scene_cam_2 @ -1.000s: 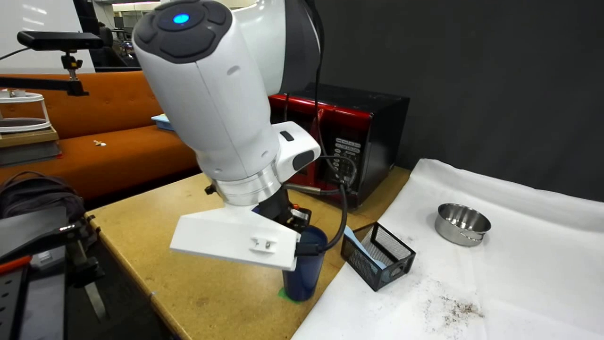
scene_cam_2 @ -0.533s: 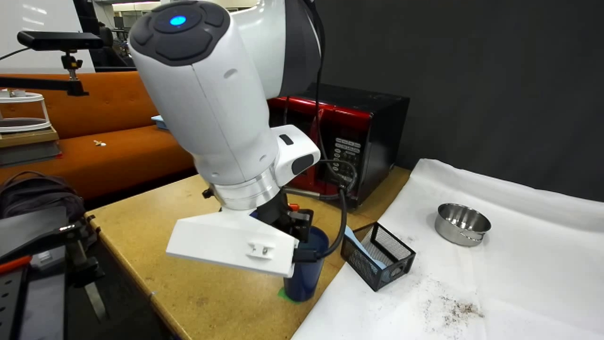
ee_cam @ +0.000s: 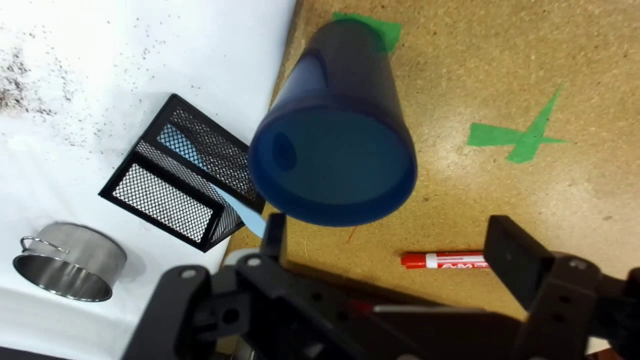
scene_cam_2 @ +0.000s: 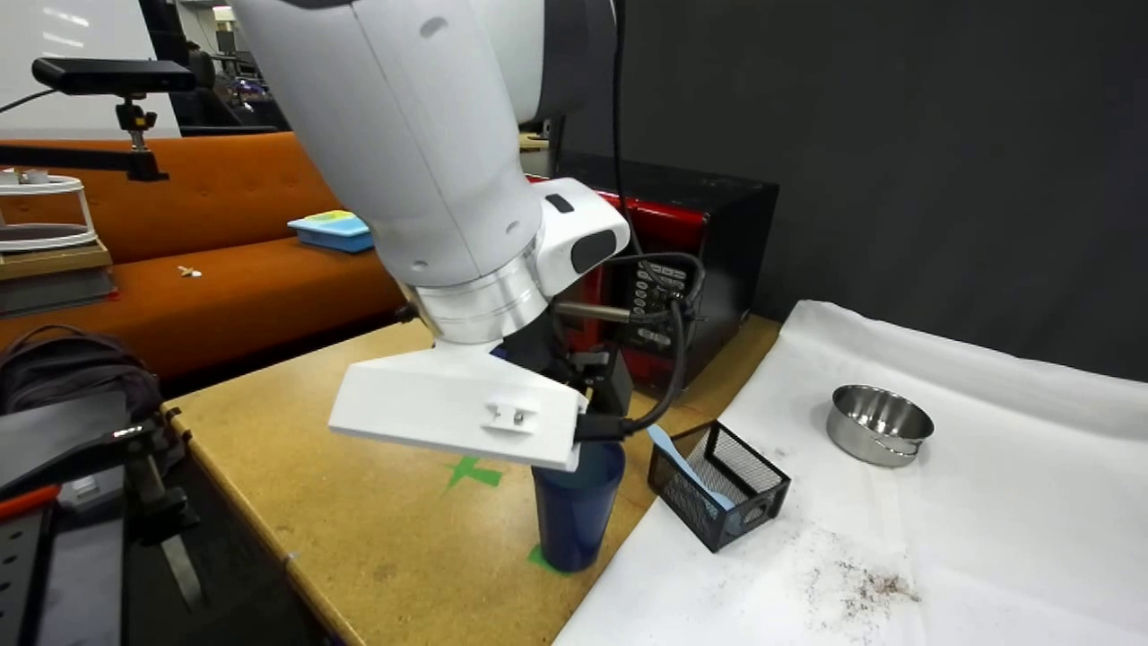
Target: Remove the blue cup from the top of the microwave and place it on the table
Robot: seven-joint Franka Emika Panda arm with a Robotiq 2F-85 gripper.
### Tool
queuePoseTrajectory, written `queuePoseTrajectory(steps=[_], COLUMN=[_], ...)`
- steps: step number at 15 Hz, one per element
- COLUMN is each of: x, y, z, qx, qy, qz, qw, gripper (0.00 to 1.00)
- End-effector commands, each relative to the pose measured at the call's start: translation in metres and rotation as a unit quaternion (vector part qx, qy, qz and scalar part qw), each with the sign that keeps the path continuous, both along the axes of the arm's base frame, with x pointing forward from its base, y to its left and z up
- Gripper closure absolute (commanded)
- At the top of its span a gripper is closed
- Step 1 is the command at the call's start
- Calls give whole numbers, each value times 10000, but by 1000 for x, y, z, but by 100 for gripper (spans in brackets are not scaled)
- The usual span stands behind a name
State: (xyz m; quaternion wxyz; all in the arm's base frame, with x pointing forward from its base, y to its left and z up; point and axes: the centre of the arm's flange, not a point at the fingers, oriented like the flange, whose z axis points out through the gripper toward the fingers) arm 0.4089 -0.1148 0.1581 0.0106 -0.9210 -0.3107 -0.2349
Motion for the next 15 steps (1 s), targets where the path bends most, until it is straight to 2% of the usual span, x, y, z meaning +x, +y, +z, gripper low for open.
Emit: queuePoseTrajectory(steps=[1,4,8,11,15], x=[-4,-7,-16,-13,11], y=[2,6,8,8,9], z=[35,54,67,72,84], qx=[-207,-586,-908,-977,-987], qy=[476,996,1467,1648,1693], qz=[-198,-377,-528,-633,-880], qw=[9985,9926,9836,9794,9767], gripper=[0,0,0,0,0])
